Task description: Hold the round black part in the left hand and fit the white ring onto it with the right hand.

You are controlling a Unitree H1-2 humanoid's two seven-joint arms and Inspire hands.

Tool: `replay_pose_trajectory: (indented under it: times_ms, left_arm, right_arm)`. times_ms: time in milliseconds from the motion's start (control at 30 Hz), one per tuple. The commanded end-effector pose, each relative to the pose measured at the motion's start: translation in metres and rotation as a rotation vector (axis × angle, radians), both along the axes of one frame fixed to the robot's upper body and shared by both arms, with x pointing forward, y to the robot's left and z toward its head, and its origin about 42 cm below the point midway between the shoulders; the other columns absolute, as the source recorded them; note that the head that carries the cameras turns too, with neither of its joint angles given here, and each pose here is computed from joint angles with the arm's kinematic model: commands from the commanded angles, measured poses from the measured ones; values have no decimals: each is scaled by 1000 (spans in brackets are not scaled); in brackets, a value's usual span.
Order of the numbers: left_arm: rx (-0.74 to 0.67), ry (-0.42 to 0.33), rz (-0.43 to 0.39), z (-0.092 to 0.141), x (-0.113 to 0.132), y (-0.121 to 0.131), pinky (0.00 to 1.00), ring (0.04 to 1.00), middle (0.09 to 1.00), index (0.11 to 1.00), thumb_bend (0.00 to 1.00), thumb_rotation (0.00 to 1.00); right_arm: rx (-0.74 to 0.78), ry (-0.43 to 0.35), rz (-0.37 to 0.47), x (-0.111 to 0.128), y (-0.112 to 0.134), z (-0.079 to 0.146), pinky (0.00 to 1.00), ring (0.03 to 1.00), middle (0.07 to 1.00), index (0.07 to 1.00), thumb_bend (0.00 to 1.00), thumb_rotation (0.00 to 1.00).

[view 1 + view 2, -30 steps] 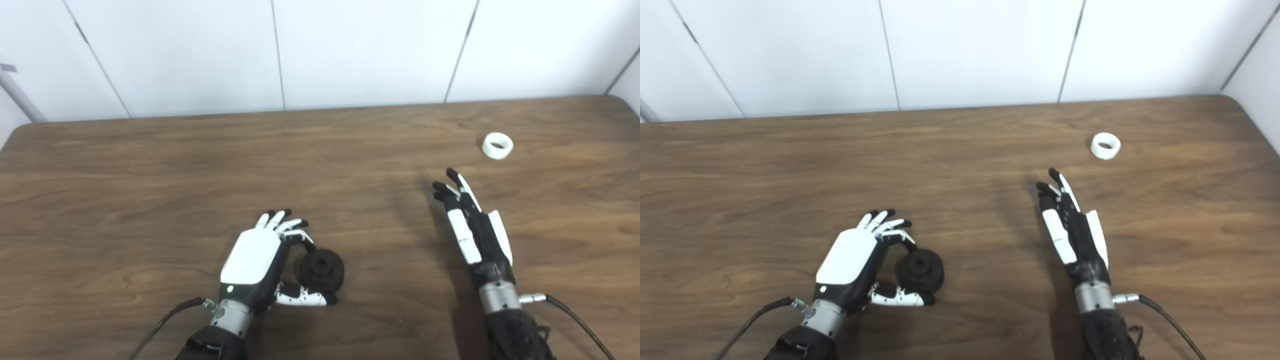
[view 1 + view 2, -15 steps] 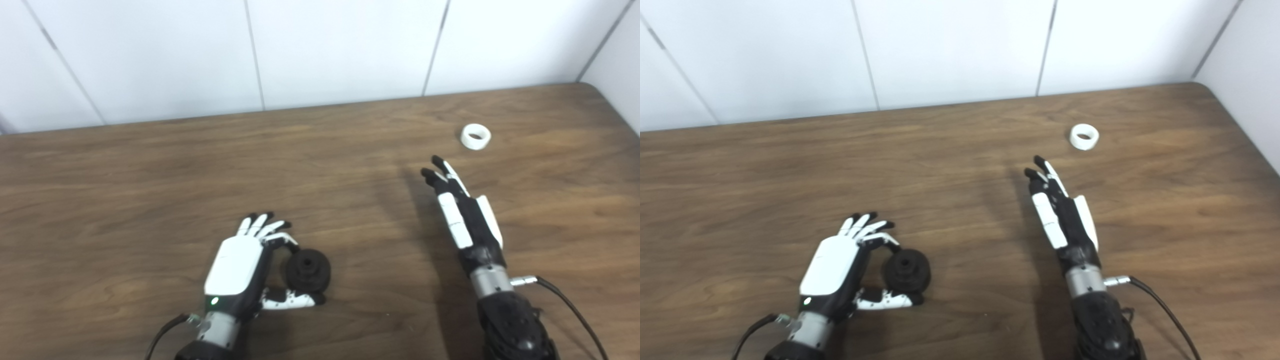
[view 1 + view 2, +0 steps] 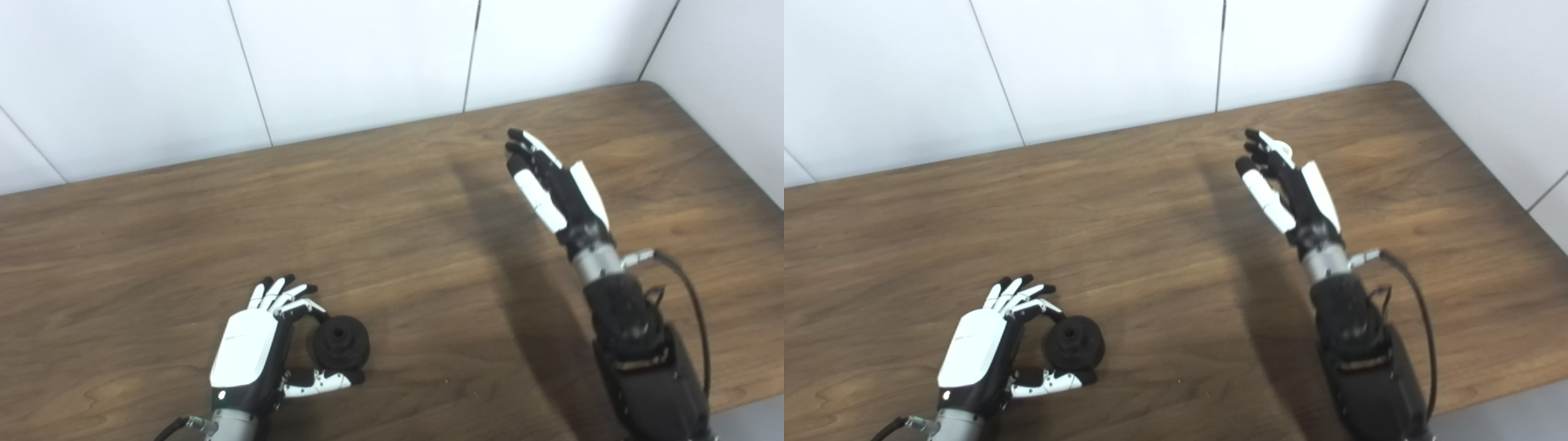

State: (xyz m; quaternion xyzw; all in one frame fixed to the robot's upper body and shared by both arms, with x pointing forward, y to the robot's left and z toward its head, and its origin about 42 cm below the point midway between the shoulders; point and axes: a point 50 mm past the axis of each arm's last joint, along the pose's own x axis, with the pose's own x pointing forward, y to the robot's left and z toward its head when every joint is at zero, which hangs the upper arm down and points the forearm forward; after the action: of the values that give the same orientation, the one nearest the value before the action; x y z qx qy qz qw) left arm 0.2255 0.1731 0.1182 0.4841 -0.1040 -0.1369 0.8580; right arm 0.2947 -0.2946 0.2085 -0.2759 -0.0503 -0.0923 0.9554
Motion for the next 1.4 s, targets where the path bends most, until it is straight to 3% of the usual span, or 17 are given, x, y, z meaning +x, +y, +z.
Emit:
replay_pose_trajectory:
  times_ms: [0, 100, 133, 200, 333, 500, 667, 833, 1200, 1367]
  left_arm:
    - [67, 57, 18, -13, -6, 13, 1000, 926, 817, 482, 525, 53]
    - [72, 59, 20, -12, -6, 13, 1000, 925, 816, 482, 525, 53]
    - [74, 64, 21, -11, -6, 14, 1000, 924, 817, 482, 525, 53]
    - [76, 70, 23, -11, -6, 14, 1000, 927, 821, 482, 525, 52]
    - [71, 64, 23, -10, -6, 15, 1000, 922, 818, 482, 525, 52]
    - [72, 67, 28, -10, -6, 16, 1000, 922, 817, 482, 525, 53]
    - [70, 61, 25, -11, -6, 18, 1000, 918, 814, 482, 525, 53]
    - [66, 57, 27, -11, -5, 18, 1000, 917, 813, 482, 525, 53]
    - [60, 56, 32, -10, -7, 19, 1000, 913, 810, 482, 525, 52]
    - [61, 59, 35, -9, -9, 19, 1000, 915, 813, 482, 525, 52]
  right_arm:
    - [-54, -57, -18, 10, -10, 27, 868, 872, 875, 871, 540, 968]
    - [-98, -45, -38, 20, -20, 35, 814, 862, 864, 807, 544, 853]
    - [-121, -42, -44, 24, -25, 37, 740, 822, 844, 786, 551, 783]
    - [-154, -35, -52, 30, -31, 40, 685, 785, 822, 776, 559, 706]
    - [-251, 1, -72, 45, -44, 46, 769, 852, 871, 780, 622, 505]
    - [-385, 57, -98, 66, -55, 48, 814, 891, 888, 770, 715, 390]
    - [-516, 139, -105, 90, -65, 45, 946, 971, 936, 770, 766, 341]
    - [-556, 202, -102, 113, -73, 43, 996, 1000, 994, 764, 834, 289]
    - [-604, 288, -129, 149, -76, 44, 1000, 1000, 1000, 740, 869, 293]
    - [-611, 308, -133, 155, -77, 44, 1000, 1000, 1000, 731, 857, 296]
